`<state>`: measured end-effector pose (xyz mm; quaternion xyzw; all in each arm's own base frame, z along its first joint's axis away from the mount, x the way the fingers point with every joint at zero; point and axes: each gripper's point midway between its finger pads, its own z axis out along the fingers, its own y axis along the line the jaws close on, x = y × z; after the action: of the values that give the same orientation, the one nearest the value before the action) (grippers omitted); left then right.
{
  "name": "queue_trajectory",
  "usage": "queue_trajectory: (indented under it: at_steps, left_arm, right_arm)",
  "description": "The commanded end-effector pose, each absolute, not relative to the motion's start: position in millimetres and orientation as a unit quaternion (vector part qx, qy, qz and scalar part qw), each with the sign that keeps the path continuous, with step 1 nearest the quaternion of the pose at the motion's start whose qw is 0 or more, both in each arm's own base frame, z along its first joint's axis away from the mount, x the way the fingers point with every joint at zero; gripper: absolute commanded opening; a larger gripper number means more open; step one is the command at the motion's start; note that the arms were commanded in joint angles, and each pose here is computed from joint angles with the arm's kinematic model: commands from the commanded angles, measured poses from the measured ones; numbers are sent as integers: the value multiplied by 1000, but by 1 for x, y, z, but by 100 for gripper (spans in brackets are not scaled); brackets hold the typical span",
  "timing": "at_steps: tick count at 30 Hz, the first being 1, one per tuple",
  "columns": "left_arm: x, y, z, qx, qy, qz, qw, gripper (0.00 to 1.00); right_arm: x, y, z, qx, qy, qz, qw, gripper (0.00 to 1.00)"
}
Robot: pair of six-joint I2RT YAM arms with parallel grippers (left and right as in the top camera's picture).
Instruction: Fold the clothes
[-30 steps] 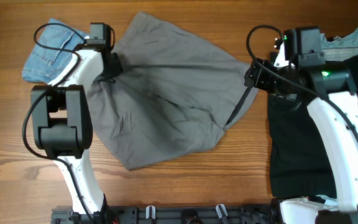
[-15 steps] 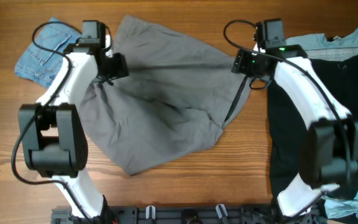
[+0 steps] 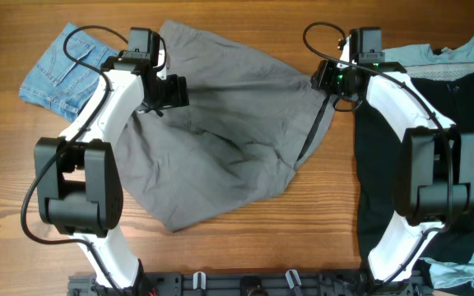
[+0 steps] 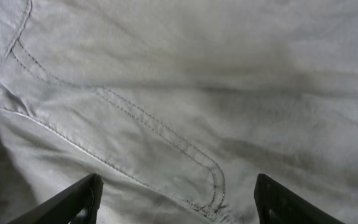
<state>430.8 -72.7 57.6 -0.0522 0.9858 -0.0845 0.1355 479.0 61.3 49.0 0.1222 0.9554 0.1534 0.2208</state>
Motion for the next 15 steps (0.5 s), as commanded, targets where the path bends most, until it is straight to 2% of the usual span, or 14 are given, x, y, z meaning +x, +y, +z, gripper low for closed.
queue_trajectory:
  at_steps: [1, 2, 5, 6, 10, 15]
  left_arm:
    - [426, -76, 55, -42, 987, -88, 126, 79]
    - [425, -76, 55, -42, 987, -88, 125, 79]
    - [424, -76, 55, -42, 988, -87, 123, 79]
    - [424, -76, 55, -42, 988, -87, 123, 79]
    - [424, -75, 55, -42, 988, -87, 123, 79]
    - [425, -76, 55, -42, 988, -87, 124, 79]
  right_arm:
    - [479, 68, 43, 108, 956, 169, 215, 54]
    - [480, 67, 43, 107, 956, 167, 217, 46]
    - [485, 65, 53, 94, 953, 166, 233, 9]
    - [485, 62, 58, 98, 953, 166, 236, 5]
    - [474, 40, 86, 120, 950, 157, 241, 4]
    - [462, 3, 89, 174, 951, 103, 233, 4]
